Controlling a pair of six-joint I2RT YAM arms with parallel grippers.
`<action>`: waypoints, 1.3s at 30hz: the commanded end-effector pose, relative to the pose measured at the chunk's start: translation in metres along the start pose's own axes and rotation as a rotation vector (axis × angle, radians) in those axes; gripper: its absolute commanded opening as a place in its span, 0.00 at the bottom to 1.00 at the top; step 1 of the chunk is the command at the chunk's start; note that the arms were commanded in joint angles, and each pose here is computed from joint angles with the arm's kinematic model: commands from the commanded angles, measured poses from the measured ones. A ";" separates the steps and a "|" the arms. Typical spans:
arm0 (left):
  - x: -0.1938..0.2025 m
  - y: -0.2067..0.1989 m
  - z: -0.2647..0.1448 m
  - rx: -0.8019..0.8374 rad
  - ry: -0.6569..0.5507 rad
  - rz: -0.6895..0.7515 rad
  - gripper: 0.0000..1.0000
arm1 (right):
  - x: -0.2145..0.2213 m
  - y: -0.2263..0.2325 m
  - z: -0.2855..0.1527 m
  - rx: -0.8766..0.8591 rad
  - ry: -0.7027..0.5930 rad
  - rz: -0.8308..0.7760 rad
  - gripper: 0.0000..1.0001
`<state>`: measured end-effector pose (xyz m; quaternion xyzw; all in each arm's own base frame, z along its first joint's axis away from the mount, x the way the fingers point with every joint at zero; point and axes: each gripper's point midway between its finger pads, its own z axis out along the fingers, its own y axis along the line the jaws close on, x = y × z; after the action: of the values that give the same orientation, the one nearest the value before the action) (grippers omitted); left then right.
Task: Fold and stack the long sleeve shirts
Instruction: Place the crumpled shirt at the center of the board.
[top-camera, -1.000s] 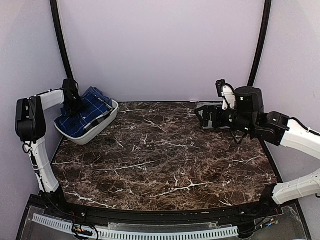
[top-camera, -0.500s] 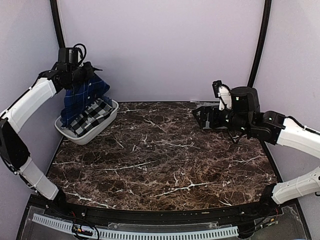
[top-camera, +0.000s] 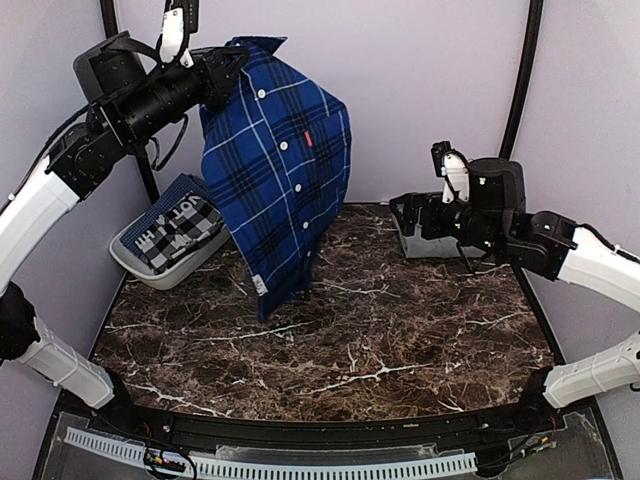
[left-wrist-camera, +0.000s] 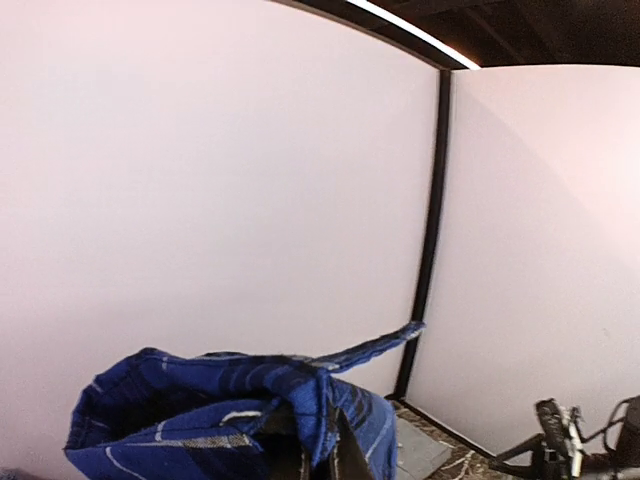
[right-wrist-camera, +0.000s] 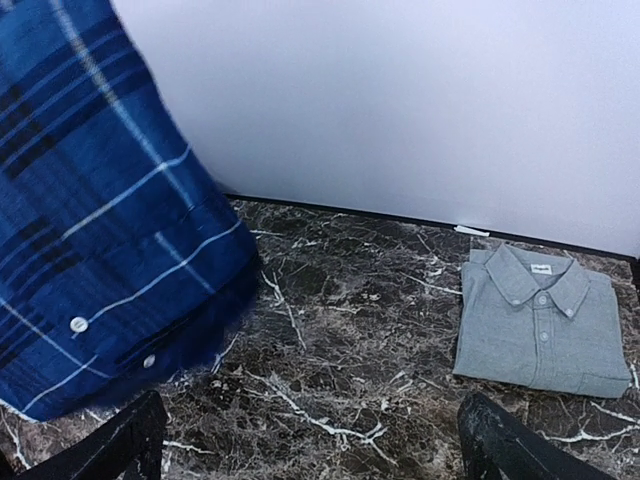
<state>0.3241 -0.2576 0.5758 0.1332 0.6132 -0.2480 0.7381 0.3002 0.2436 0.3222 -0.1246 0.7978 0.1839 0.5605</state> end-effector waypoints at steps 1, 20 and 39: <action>-0.071 -0.043 -0.028 0.133 -0.210 0.025 0.00 | -0.036 -0.010 -0.018 0.041 -0.107 0.008 0.99; 0.207 -0.040 0.096 0.103 0.583 -0.055 0.00 | 0.003 -0.012 0.002 0.060 0.004 -0.019 0.99; 0.383 0.065 0.069 -0.270 0.980 -0.232 0.00 | 0.086 -0.019 0.027 0.077 0.207 -0.002 0.99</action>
<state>0.4340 -0.3856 0.2015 0.1635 0.9083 -0.1905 0.3346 0.3037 0.2422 0.2478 -0.1309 0.8462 0.1357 0.4984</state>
